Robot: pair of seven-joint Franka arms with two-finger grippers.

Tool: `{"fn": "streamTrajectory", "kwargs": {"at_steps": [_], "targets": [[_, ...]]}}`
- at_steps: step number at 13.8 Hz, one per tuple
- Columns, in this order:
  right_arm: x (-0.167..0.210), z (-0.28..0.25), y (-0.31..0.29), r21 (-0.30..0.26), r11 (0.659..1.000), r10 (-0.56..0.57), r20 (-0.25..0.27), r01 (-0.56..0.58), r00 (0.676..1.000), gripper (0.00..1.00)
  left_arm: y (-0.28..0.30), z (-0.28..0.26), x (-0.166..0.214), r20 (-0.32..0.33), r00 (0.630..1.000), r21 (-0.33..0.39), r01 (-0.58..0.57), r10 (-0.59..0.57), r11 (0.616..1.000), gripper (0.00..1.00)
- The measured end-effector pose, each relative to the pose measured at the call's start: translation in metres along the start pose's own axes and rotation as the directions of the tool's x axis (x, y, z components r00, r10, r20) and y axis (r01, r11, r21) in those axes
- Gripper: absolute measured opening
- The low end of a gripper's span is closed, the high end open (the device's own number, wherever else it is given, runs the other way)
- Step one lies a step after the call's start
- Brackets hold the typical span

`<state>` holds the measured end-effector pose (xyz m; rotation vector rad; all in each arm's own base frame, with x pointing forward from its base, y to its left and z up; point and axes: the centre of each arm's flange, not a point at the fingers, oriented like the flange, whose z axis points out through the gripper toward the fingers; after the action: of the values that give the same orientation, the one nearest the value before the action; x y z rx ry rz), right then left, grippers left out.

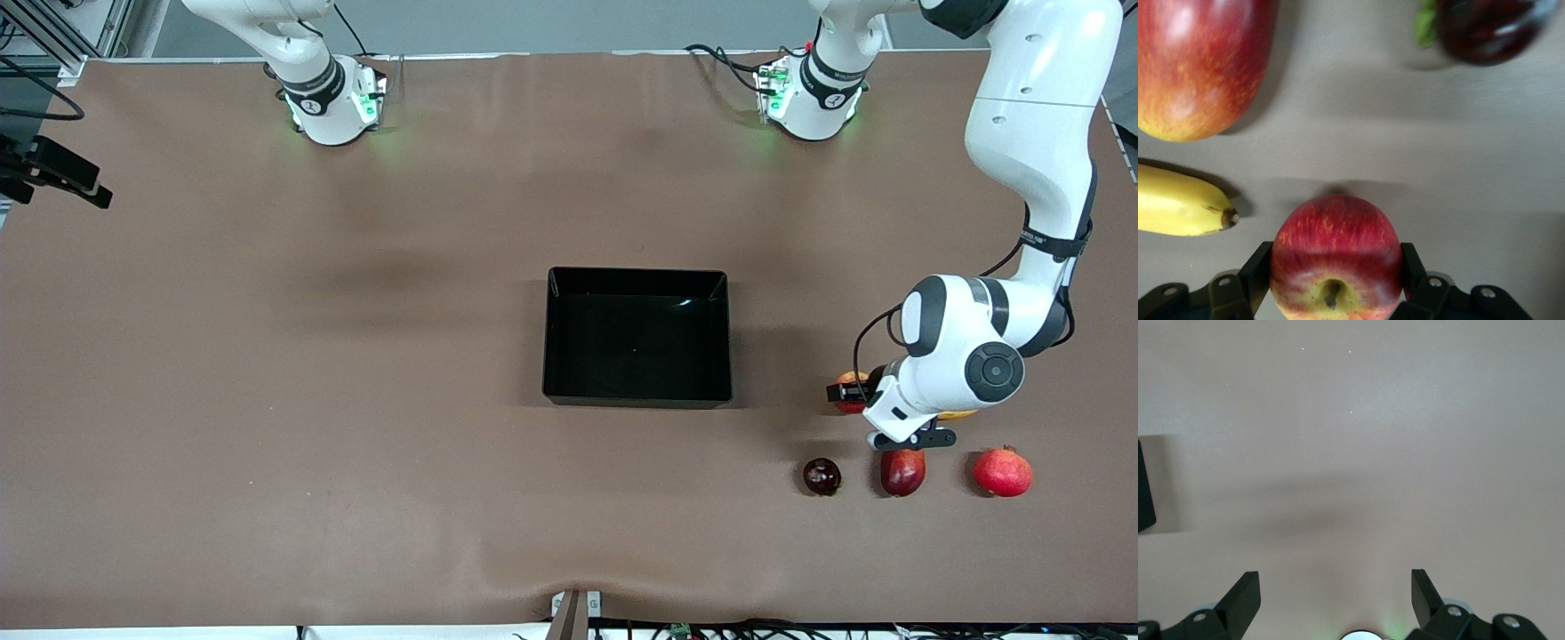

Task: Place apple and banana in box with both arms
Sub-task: 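Carry the apple into the black tray and open the left gripper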

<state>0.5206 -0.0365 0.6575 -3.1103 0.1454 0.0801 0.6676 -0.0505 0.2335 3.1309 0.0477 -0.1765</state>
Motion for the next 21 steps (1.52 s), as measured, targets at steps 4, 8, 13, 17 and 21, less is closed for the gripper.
{"fn": "streamTrajectory", "kwargs": {"at_steps": [4, 8, 13, 17, 21], "targets": [[0.007, 0.010, 0.001, -0.001, 1.000, 0.002, 0.015, -0.002, 1.000, 1.00, 0.055, -0.119, -0.010, -0.019, 0.998, 0.016, -0.058, 0.058, 0.998, 0.80], [0.006, 0.006, 0.000, -0.001, 1.000, -0.001, 0.004, 0.001, 1.000, 1.00, 0.153, -0.174, -0.039, -0.039, 0.998, 0.021, -0.055, 0.055, 0.998, 0.80], [0.007, 0.006, 0.000, -0.001, 1.000, -0.001, 0.002, 0.001, 1.000, 1.00, 0.295, -0.119, -0.091, -0.001, 1.000, 0.042, 0.005, -0.005, 0.999, 0.80], [0.019, 0.013, 0.002, -0.002, 1.000, 0.005, -0.001, -0.005, 1.000, 1.00, 0.364, -0.074, -0.112, -0.020, 0.996, 0.014, 0.082, -0.082, 0.997, 0.80], [0.024, 0.016, 0.001, -0.003, 1.000, 0.004, 0.003, -0.004, 1.000, 1.00, 0.412, -0.017, -0.125, -0.051, 0.988, -0.056, 0.143, -0.145, 0.988, 0.80]]}}
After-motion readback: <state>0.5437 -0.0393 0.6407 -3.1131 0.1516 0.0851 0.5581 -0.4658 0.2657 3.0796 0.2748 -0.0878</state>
